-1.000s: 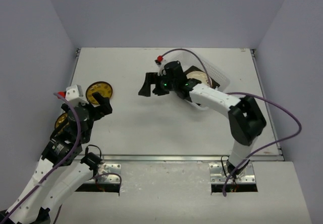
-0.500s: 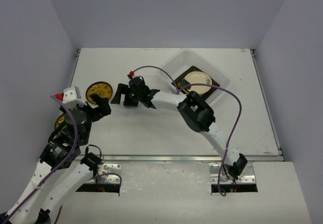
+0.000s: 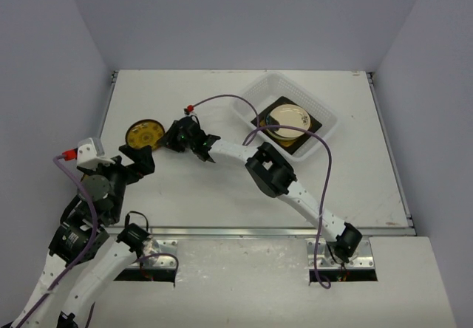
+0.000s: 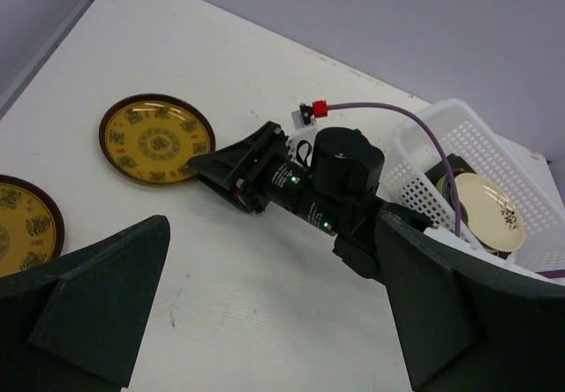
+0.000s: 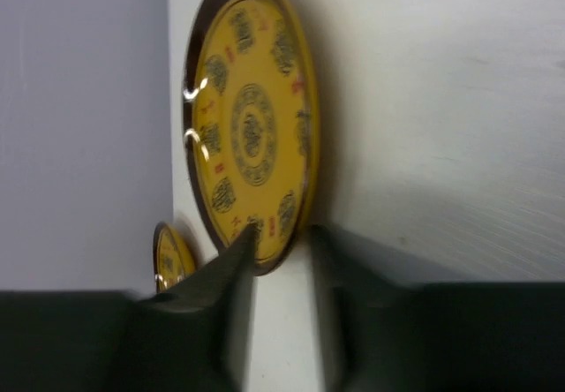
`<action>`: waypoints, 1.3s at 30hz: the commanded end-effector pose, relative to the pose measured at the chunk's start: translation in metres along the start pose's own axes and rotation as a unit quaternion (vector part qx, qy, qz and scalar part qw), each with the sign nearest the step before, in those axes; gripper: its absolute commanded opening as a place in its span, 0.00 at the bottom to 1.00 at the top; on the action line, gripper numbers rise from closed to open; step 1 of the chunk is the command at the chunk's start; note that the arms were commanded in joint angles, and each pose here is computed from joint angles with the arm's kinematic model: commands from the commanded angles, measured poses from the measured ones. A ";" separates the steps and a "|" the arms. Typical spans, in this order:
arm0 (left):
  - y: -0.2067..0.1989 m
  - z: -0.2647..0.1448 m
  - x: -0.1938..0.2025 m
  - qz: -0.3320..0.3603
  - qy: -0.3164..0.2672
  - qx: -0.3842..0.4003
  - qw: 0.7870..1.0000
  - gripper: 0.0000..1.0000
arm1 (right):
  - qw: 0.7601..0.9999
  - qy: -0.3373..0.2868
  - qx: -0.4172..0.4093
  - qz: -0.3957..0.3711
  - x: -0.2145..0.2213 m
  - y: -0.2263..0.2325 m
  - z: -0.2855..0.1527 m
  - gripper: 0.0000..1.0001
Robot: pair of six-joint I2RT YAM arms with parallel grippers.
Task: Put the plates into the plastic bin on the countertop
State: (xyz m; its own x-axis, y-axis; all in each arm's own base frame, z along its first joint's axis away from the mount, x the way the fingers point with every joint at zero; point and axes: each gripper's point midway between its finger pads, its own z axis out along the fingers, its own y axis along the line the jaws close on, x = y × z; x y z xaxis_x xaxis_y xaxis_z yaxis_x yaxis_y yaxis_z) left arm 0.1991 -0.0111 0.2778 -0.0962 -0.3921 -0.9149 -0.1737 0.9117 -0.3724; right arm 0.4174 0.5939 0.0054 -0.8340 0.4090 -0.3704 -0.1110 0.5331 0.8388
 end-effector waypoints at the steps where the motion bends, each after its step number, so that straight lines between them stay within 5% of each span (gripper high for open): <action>1: -0.003 -0.004 -0.014 -0.019 -0.030 0.013 0.999 1.00 | 0.993 -0.018 0.106 0.040 0.011 -0.070 0.006 0.15; 15: -0.003 -0.004 -0.014 -0.018 -0.029 0.014 0.999 1.00 | 0.996 -0.040 0.060 0.044 -0.013 -0.022 -0.003 0.00; 26: -0.005 -0.002 -0.012 -0.015 -0.025 0.015 0.999 1.00 | 0.997 -0.058 -0.040 -0.003 -0.072 0.075 -0.134 0.00; 39: -0.005 0.001 -0.009 -0.011 -0.018 0.011 1.000 1.00 | 0.993 -0.106 -0.056 0.008 -0.151 0.067 -0.261 0.00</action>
State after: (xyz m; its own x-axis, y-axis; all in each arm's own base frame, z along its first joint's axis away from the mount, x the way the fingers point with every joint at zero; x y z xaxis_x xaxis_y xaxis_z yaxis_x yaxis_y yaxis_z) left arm 0.1966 -0.0103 0.2840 -0.0684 -0.4077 -0.9106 -0.1584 0.9056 -0.3935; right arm 0.3844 0.4161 0.1857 -0.7585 0.5251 -0.3859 -0.1258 0.4631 0.8774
